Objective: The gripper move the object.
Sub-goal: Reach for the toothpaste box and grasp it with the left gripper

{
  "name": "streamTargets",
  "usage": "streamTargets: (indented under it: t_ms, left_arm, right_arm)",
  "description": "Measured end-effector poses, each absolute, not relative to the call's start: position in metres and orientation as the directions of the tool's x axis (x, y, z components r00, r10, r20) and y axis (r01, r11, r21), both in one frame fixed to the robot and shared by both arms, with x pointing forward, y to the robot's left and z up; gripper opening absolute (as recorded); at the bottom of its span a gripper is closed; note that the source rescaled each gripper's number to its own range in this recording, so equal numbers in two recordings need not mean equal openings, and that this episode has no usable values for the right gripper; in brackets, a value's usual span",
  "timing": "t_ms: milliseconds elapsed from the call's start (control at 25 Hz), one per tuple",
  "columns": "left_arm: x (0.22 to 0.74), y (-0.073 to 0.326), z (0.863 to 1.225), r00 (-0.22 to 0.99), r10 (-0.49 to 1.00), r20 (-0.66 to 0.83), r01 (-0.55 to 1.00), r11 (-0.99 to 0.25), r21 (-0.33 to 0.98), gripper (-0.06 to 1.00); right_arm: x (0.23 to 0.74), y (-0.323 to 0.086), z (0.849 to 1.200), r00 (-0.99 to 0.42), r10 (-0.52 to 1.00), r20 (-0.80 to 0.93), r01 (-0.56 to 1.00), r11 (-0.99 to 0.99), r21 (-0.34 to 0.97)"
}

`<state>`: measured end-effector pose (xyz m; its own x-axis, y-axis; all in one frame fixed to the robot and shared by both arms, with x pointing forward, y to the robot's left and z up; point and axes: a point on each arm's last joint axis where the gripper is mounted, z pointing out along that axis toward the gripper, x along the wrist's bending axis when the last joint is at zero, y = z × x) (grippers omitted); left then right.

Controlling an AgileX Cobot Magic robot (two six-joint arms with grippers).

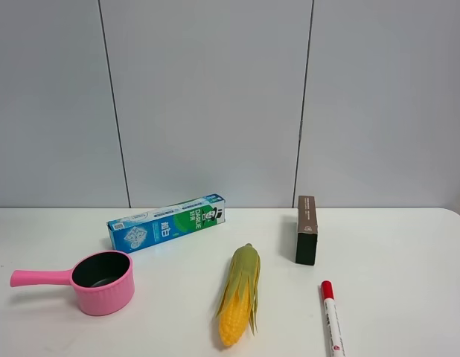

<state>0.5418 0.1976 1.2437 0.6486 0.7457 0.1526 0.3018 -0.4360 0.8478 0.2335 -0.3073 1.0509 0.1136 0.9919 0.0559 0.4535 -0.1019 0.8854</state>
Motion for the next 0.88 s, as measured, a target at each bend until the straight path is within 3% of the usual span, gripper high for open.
streamTargets:
  t_ms: [320, 600, 880]
  left_arm:
    - [0.570, 0.168, 1.204, 0.648, 0.716, 0.261, 0.352, -0.585, 0.731, 0.74]
    - [0.594, 0.127, 1.177, 0.688, 0.650, 0.324, 0.260, -0.637, 0.726, 0.74]
    - [0.642, 0.093, 1.129, 0.752, 0.592, 0.289, 0.307, -0.703, 0.641, 0.74]
  right_arm:
    - [0.234, -0.307, 1.051, 0.114, 0.992, 0.056, 0.453, -0.102, 0.885]
    - [0.234, -0.307, 1.051, 0.114, 0.992, 0.056, 0.453, -0.102, 0.885]
    - [0.234, -0.307, 1.051, 0.114, 0.992, 0.056, 0.453, -0.102, 0.885]
